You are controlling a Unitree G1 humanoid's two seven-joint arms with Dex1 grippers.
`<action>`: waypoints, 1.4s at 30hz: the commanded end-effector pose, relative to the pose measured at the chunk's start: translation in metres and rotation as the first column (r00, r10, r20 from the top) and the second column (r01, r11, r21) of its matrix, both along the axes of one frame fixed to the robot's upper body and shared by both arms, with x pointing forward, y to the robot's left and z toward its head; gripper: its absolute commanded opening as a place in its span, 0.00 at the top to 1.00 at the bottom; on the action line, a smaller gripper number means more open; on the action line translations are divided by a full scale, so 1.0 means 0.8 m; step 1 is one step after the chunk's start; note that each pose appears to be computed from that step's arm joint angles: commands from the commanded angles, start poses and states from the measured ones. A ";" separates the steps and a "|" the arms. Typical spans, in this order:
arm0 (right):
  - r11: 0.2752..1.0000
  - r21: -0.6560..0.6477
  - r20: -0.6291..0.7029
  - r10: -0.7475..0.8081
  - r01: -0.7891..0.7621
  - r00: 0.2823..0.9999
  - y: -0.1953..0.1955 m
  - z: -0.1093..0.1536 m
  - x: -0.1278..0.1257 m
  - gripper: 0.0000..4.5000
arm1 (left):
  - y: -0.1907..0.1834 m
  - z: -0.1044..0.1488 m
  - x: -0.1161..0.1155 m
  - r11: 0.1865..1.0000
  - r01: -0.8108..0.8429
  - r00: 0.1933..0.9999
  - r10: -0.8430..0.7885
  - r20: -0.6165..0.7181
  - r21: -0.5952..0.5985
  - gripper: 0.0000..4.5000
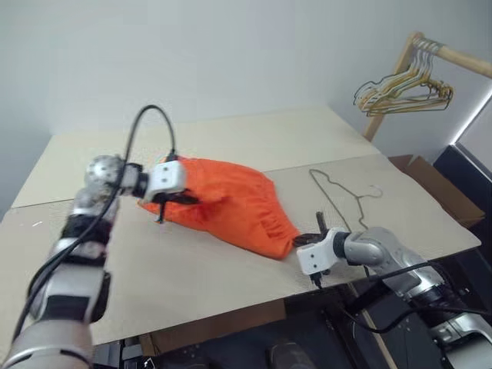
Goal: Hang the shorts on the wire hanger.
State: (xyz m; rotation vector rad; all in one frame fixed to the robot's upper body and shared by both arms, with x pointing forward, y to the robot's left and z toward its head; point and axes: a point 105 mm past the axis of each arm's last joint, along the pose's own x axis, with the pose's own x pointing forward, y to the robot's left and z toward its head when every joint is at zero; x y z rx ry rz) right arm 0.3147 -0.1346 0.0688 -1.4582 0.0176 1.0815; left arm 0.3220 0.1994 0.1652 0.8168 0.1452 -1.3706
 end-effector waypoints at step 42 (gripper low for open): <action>0.997 0.060 -0.264 -0.028 0.045 0.964 -0.040 0.065 -0.051 0.13 | 0.023 -0.055 -0.179 0.994 -0.050 0.958 0.075 -0.278 0.098 0.13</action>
